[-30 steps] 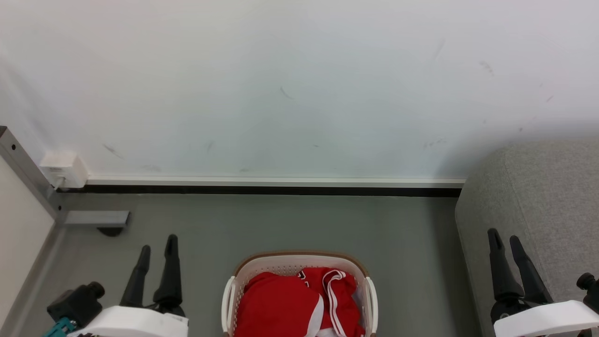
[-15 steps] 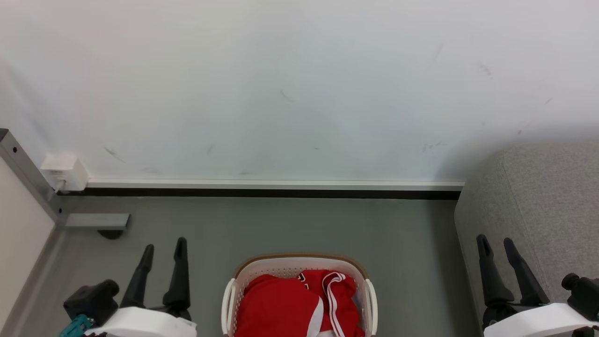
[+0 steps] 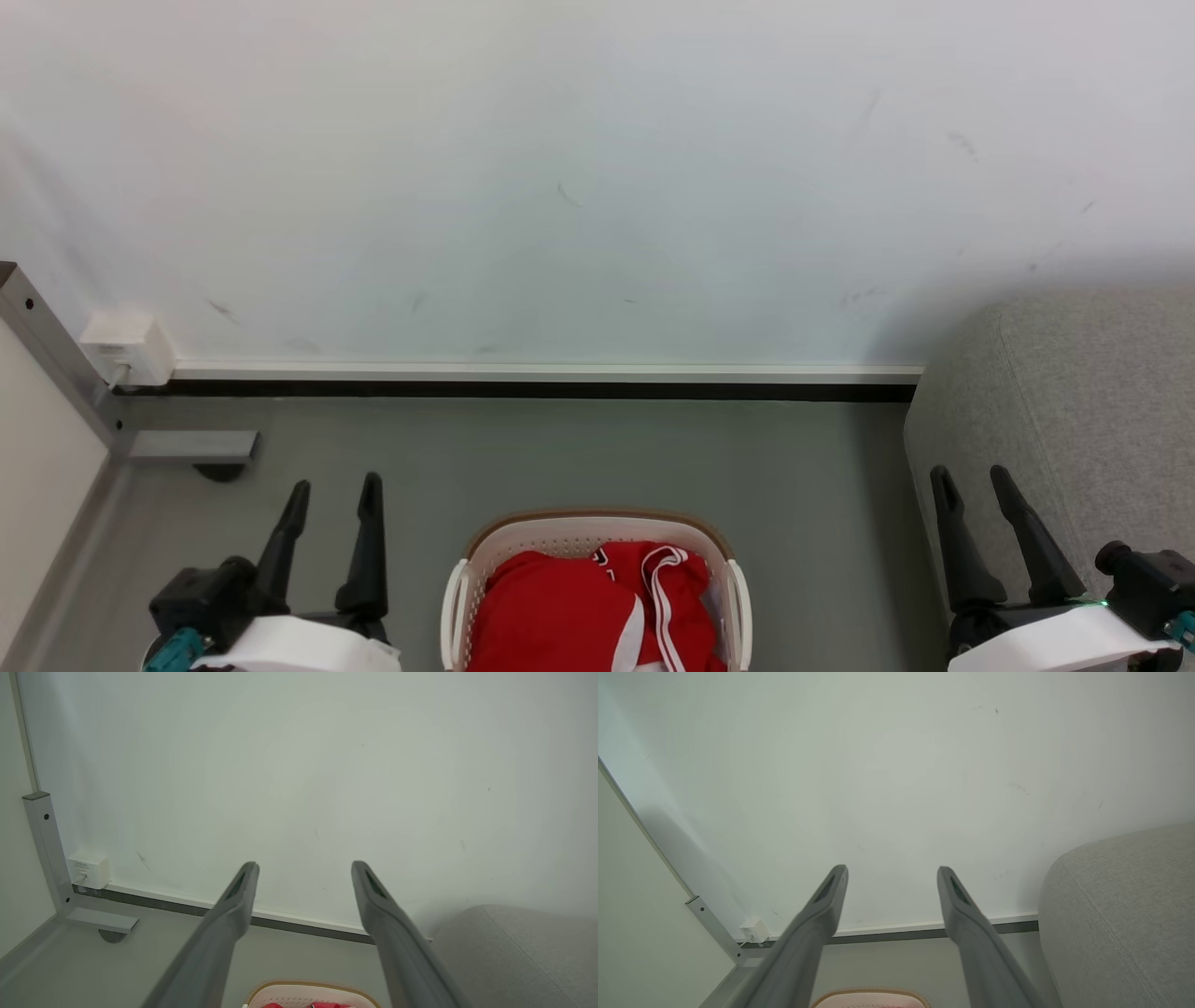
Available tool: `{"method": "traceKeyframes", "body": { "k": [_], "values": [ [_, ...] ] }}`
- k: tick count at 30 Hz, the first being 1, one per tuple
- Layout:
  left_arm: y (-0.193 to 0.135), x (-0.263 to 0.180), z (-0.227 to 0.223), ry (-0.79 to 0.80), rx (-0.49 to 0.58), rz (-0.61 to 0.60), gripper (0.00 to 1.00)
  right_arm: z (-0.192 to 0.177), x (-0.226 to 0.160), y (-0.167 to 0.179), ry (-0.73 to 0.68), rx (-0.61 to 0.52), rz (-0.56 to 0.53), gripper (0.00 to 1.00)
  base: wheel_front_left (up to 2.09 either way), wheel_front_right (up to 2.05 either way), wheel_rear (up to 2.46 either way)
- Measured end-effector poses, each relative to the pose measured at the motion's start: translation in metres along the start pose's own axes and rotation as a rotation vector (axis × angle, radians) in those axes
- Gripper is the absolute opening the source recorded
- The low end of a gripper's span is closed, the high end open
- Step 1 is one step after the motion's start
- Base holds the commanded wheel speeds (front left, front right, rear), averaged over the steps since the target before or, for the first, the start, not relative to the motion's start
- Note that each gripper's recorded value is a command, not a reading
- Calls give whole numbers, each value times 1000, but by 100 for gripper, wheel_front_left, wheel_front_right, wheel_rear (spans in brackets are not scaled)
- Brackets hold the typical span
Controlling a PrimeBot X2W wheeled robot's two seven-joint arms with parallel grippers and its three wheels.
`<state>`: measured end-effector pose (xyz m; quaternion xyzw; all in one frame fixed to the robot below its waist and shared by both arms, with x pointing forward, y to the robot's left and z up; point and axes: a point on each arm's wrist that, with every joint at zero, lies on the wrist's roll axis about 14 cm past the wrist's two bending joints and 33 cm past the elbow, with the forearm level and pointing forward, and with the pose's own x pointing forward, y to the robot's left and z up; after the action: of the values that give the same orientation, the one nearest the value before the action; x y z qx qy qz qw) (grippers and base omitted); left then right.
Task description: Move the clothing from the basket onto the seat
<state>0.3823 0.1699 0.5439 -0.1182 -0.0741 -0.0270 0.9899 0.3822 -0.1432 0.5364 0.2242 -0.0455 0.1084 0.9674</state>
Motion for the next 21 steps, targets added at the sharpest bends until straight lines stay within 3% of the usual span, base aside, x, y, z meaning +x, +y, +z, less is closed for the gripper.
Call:
{"method": "traceKeyframes", "body": {
  "k": [21],
  "values": [
    [-8, 0, 4, -32, 168, -44, 100, 1, 2, 8, -15, -135, 44, 100, 0, 0, 0]
  ]
}}
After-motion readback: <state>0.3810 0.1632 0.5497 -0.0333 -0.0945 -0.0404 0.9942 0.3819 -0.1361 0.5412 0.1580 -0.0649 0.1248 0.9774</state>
